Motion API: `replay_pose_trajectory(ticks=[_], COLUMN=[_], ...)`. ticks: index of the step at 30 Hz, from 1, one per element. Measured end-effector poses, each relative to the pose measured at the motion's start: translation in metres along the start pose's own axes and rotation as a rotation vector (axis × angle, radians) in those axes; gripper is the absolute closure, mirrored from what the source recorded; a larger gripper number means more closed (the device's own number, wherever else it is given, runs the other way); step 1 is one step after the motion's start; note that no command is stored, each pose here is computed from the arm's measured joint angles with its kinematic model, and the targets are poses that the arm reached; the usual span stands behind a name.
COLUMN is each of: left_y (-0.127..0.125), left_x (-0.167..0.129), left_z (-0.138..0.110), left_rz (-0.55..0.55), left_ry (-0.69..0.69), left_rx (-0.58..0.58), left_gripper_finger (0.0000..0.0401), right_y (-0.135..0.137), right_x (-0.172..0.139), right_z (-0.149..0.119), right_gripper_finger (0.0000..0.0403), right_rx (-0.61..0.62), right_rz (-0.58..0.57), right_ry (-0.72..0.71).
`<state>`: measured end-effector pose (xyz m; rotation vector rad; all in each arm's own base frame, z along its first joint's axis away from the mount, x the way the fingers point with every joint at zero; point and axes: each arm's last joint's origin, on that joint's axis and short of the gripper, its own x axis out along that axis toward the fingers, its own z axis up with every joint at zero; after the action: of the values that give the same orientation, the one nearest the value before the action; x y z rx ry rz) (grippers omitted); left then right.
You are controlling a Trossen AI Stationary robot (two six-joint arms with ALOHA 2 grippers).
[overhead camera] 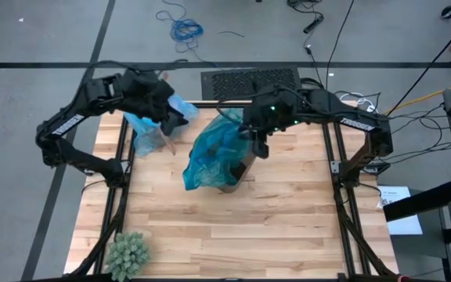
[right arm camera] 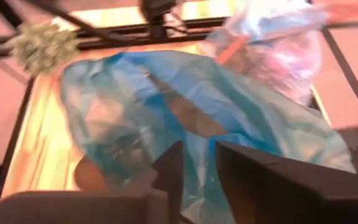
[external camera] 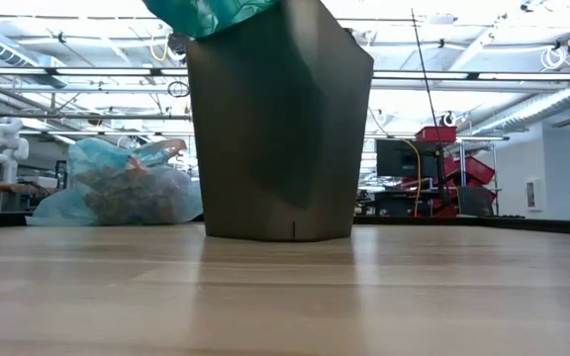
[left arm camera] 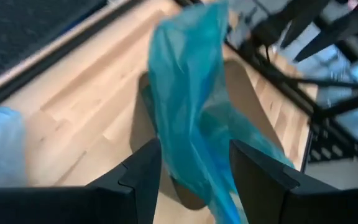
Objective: Place trash/remove bag and relplace
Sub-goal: Insert the blue trash bag into the black trash bin
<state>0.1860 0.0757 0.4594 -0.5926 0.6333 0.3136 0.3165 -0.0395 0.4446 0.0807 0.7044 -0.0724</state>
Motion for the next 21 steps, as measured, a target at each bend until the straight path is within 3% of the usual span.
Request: replay_pose_trajectory(ticks=[5,9,21], left_y=[-0.010,-0.021,-0.046], left_x=[0.019,0.023,0.041], left_z=[-0.005,-0.010,-0.029], left_rz=[-0.053,-0.103,0.055], left_ry=[0.120,0.159,0.211], left_rx=[0.047,0.081,0.220], left_gripper_finger=[0.0218,0.0218,0.0218], right_y=[0.005,0.010,0.009], right_x=[0.012,0.023,0.023], right_z=[-0.002,-0.002,-0.001], right_gripper_finger=[0.0254,0.0225,0.0222], right_rx=[-0.138,-0.178,-0.192], right_rz=[0.080,0.101,0.064], right_ry=[0.040,0.053,0.047])
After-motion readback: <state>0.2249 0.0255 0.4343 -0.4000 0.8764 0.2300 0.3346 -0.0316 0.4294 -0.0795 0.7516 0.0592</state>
